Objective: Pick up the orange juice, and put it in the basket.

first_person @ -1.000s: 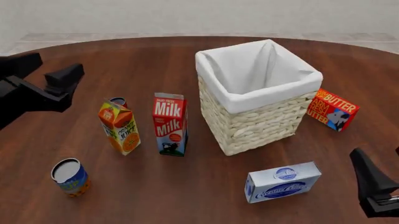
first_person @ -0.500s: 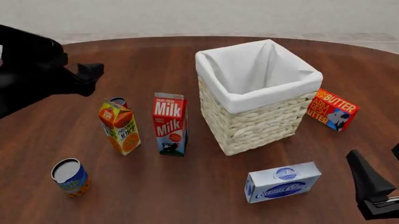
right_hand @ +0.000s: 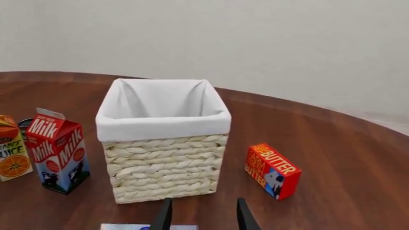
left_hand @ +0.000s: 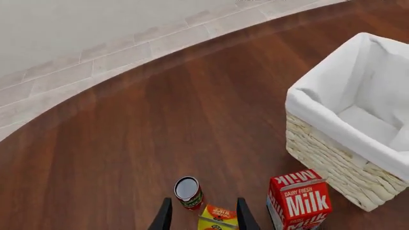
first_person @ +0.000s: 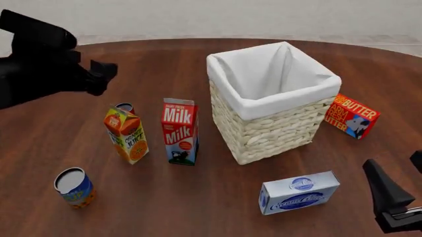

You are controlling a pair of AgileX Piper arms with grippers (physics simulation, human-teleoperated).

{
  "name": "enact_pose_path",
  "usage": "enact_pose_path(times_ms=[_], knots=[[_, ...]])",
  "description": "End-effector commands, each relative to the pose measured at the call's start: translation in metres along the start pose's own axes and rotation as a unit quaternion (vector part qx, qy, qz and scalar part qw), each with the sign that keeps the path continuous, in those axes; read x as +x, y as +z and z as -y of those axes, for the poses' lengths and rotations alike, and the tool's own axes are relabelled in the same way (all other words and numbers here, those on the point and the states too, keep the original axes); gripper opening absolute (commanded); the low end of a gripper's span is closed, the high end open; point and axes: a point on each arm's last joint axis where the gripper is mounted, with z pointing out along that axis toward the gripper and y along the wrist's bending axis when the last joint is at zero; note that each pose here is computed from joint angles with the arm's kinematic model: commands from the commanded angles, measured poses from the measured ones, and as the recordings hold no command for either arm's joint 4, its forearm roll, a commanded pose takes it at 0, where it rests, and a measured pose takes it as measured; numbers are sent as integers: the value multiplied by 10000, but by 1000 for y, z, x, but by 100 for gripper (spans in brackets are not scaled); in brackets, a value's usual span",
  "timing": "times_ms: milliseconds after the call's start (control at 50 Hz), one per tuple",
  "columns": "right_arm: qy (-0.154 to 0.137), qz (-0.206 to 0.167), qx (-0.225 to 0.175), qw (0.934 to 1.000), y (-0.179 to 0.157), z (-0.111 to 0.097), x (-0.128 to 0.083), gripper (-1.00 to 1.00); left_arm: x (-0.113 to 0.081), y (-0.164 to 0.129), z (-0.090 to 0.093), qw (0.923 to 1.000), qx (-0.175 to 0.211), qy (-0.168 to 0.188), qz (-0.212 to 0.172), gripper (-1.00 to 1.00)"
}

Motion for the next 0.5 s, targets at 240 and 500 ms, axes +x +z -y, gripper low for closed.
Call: enact_pose_path(times_ms=[240, 500], knots=[[-16, -37, -154, 9999, 1, -2, 1, 100, -38, -24, -1, 9997, 146, 153, -100, 100], [-67, -10, -175, 9998, 1, -2, 0, 100, -24, -17, 16, 9962, 522, 50, -692, 100]])
